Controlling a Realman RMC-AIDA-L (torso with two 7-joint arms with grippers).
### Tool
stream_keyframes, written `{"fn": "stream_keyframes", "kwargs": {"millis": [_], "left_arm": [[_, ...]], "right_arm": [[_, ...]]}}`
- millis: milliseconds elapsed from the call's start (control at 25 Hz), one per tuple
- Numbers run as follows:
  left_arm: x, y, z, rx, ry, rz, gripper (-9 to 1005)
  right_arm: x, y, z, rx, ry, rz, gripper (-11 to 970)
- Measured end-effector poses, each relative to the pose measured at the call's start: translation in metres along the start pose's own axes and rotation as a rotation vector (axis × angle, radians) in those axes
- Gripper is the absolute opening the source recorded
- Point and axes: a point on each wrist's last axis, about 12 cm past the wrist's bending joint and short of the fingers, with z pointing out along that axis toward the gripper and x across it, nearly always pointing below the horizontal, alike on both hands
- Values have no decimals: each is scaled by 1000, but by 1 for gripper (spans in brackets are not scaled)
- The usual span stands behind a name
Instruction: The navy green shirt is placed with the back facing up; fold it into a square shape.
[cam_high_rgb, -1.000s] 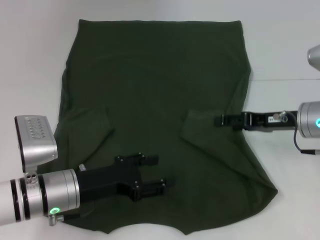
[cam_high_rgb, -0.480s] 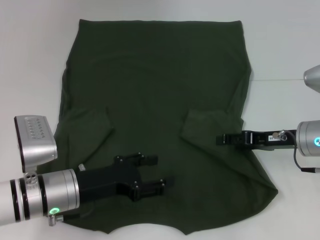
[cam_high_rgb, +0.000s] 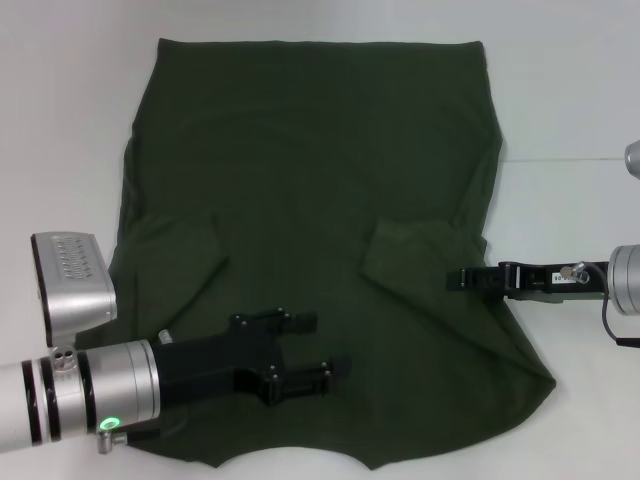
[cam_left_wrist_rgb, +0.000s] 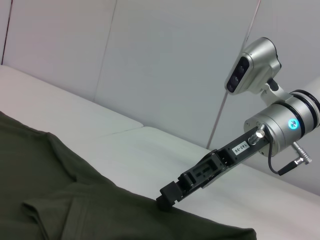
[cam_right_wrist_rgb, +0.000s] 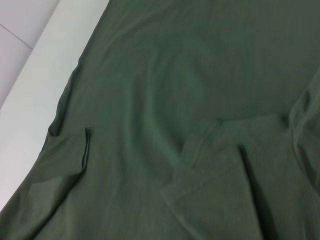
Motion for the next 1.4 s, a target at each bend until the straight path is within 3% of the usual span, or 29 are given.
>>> {"fn": "stream_keyframes", "kwargs": {"millis": [880,1400], "left_arm": [[3,-1,-2,-2,0,-8,773],[5,-2,-5,-5,-3,-14,772]], "right_arm": [[11,4,9,-11,23,5,823],[17,36,26,-145,83,-53,823]]}}
